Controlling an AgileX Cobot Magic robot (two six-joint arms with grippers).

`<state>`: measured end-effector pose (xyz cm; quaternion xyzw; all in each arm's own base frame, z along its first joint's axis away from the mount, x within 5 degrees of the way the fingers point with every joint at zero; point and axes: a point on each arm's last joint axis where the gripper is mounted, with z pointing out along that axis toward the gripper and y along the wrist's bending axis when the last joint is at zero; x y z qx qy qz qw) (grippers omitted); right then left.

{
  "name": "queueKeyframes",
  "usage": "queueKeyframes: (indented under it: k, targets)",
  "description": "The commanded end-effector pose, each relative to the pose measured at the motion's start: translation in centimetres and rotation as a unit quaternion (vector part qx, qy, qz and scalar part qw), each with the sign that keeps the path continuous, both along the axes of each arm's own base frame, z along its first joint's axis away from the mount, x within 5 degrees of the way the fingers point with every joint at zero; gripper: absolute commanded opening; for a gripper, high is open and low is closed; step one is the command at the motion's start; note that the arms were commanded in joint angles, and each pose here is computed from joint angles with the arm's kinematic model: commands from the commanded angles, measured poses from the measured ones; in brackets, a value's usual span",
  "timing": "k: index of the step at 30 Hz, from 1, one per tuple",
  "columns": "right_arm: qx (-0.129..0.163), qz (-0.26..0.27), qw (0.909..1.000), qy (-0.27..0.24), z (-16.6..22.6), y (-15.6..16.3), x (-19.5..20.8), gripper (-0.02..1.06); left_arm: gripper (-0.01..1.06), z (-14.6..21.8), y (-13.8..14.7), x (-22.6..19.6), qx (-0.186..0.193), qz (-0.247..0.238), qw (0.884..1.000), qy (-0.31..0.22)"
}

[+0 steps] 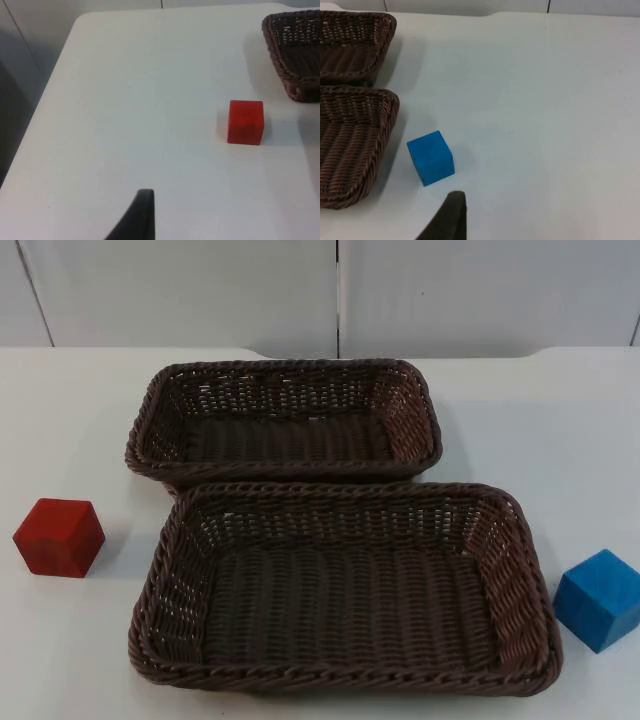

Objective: Pick up one cube with the left hand and place it into the upper basket. Pick up one cube with the right hand and place it into the lower basket.

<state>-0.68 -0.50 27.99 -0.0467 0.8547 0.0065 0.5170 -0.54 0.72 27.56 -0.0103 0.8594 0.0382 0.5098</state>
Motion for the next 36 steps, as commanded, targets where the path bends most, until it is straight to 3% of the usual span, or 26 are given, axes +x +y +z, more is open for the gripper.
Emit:
queueKeyframes:
  k: [1, 36]
  targets:
    - [0.002, -0.001, 1.0, -0.005, 0.02, 0.04, -0.01, 1.05, 0.99, -0.05, 0.05, 0.04, 0.001, 0.006, 1.0, -0.005]
    - [0.002, -0.001, 1.0, -0.005, 0.06, 0.04, -0.04, 1.05, 0.99, -0.05, 0.03, 0.04, 0.0, 0.005, 1.0, -0.005]
